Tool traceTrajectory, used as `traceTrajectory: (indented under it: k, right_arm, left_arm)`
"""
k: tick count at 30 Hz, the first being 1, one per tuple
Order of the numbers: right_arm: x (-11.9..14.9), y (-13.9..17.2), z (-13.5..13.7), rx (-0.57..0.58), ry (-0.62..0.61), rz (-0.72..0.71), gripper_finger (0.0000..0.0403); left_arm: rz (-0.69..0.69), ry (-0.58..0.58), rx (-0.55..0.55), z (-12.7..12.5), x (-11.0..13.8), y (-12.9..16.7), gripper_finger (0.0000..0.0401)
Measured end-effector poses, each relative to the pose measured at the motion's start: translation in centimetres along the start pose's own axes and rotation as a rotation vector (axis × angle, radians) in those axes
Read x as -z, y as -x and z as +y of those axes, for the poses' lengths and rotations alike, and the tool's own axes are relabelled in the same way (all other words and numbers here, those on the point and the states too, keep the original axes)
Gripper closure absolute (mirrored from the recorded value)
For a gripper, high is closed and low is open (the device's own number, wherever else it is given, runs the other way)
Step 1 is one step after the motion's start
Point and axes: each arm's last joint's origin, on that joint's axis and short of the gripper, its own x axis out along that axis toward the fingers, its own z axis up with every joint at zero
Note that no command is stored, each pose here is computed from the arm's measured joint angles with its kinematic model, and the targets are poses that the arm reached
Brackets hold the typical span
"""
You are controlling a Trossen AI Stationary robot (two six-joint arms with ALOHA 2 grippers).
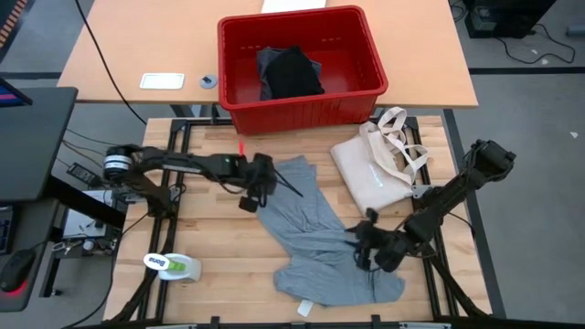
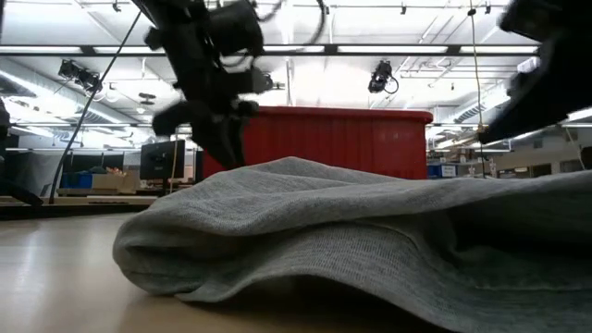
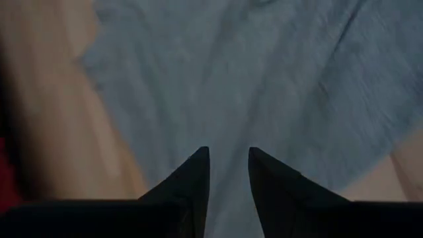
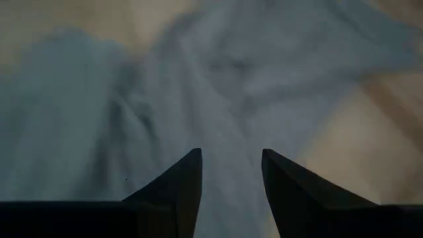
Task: Fold Laundry from Bin
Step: Fold the gray shirt
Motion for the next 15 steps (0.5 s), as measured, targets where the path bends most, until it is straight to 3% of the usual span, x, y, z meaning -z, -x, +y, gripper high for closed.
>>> traceTrajectory:
  k: [3,9,15]
  right_arm:
    - [-0.8,-2.2,1.4,-0.156,0.023,-0.040,0.0238]
    - [-0.8,-5.1,4.0,-0.400,0.037,-0.167,0.0238]
    - [-1.1,-7.8,7.0,-0.410,0.121,-0.205,0.0238]
  left_arm:
    - [0.087,-0.024,0.005,-0.4,0.2,-3.1,0.0289]
    - [0.383,-0.089,-0.162,0.5,2.4,-7.5,0.0289]
    - [0.370,-0.104,-0.197,2.2,3.1,-8.2,0.0289]
